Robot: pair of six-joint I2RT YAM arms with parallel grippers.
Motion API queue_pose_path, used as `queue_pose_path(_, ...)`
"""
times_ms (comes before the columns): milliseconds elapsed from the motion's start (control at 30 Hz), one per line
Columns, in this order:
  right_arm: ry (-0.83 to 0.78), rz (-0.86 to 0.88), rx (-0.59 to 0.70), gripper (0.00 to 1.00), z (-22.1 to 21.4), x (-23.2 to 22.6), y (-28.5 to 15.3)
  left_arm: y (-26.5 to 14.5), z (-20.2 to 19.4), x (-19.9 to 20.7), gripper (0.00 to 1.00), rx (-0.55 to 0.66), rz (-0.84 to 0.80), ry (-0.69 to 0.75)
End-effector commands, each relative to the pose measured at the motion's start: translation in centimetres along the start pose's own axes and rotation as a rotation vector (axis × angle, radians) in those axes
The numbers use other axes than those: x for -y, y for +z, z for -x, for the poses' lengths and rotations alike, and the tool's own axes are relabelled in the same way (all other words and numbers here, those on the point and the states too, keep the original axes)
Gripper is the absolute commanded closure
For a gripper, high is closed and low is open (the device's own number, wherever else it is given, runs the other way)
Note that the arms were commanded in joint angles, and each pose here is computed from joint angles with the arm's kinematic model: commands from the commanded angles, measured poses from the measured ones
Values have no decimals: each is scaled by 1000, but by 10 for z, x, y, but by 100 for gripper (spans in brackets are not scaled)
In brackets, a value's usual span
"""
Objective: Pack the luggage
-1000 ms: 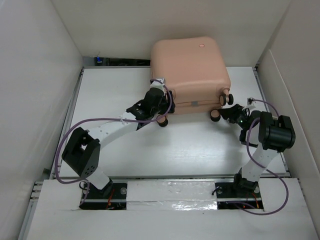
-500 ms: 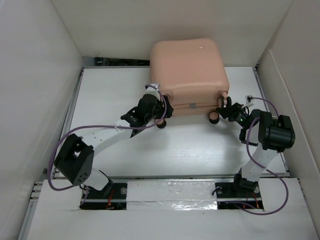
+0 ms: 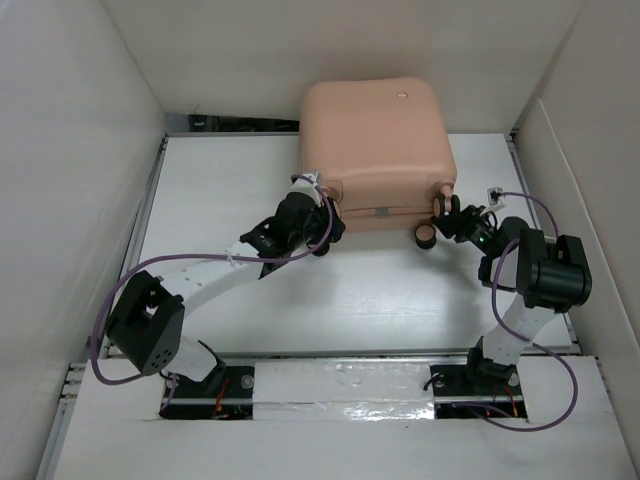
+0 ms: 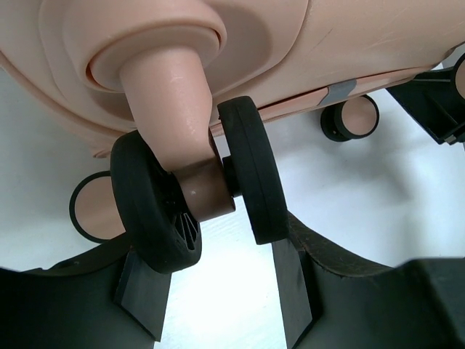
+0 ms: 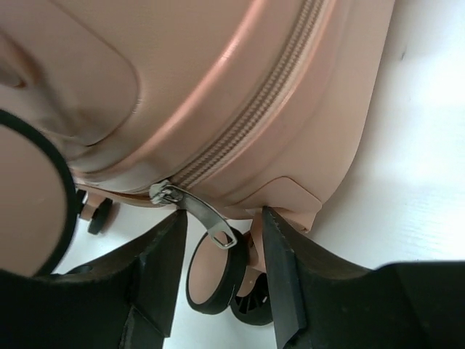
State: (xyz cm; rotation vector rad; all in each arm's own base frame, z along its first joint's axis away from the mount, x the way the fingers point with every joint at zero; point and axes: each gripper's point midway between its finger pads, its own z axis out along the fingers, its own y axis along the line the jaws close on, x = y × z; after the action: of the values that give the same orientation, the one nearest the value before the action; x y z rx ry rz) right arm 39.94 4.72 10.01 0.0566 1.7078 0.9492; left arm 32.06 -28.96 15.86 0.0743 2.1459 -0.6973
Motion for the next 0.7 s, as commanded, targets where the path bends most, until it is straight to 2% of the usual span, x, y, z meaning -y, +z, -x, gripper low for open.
queue_pose_path(0, -406, 164, 254, 51, 78, -57, 0, -21, 36, 18, 100, 108, -61, 4)
queue_pose_path(67, -425, 171, 257, 54, 81, -60, 0, -21, 37, 17, 100, 110, -59, 6)
queue_pose_path(333, -415, 171, 248, 54, 80, -55, 5, -19, 36, 18, 100, 107, -58, 9)
queue_pose_path(367, -407, 176, 245, 62, 79, -54, 5, -20, 37, 18, 100, 109, -60, 9)
queue_pose_path(433, -403, 196, 245, 72, 78, -58, 9, -20, 38, 19, 100, 112, -64, 9)
queue_pose_path(467, -391, 195, 243, 82, 76, -56, 9, -20, 38, 20, 100, 113, -66, 7)
queue_pose_path(567, -390, 213, 254, 100, 70, -67, 8, -20, 40, 24, 100, 118, -88, 1)
queue_pose_path(667, -381, 210, 265, 100, 55, -79, 4, -20, 44, 37, 100, 126, -132, -5)
